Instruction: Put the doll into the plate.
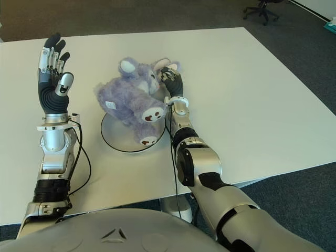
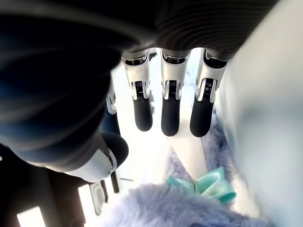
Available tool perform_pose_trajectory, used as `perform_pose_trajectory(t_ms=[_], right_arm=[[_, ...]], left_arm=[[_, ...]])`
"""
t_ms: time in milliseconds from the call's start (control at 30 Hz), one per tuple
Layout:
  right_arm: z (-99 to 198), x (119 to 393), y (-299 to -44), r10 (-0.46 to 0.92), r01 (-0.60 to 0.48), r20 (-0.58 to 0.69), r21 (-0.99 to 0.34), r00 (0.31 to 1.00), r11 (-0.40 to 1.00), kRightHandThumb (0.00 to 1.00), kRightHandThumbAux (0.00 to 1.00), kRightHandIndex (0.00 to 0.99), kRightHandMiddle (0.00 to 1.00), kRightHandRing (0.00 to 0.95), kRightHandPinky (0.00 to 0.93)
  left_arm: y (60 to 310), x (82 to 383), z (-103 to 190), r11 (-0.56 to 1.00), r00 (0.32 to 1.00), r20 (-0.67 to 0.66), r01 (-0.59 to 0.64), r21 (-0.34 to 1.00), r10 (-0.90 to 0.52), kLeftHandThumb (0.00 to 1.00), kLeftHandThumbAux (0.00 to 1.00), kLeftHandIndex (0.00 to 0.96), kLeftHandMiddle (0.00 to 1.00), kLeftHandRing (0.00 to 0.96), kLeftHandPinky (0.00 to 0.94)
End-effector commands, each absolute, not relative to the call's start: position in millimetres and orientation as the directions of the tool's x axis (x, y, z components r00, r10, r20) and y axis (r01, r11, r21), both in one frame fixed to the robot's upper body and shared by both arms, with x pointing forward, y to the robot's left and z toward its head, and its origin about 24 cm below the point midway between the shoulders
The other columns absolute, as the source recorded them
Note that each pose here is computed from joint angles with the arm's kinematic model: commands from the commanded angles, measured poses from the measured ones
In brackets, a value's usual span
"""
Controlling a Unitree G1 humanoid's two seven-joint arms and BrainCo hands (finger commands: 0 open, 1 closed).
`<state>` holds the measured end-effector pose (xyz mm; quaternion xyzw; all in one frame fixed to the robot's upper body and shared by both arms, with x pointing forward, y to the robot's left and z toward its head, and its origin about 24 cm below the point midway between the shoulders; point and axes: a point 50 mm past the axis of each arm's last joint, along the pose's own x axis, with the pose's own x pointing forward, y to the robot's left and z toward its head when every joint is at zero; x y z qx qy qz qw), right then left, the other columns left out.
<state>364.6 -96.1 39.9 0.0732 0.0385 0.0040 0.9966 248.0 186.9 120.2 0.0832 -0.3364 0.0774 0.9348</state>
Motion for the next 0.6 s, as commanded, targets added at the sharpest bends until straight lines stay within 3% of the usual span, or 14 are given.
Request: perform_pose_trajectory(t_ms=[33,367,600], right_arm=[[-26.8,325.0,-96.2,0.012,0.045,-0.37,0.146,0.929,0.988,0.691,0.738,0.397,0.195,0.201,0.259],[-26.7,325.4,-97.3,0.007,0.052,-0.371,0.15,0.929,0.987,0.691,0.738,0.398,0.19,0.196,0.257],[-26.8,325.3,-98.4,0.006,0.051,-0.37,0.144,0.929,0.988,0.691,0.737,0.398,0.188,0.196,0.263]], left_arm=[[196.6,254.8,113.3,0.975,0.763,0.641,-0.195,0.108,0.082,0.072,0.307,0.0,0.028,0.072,0.014],[206.7,261.7,108.3,0.967,0.73,0.679,-0.219,0.127,0.076,0.073,0.264,0.0,0.0,0.037,0.0],[214.3,270.5,108.1,0.957,0.728,0.679,-0.256,0.139,0.096,0.02,0.25,0.0,0.0,0.011,0.022]])
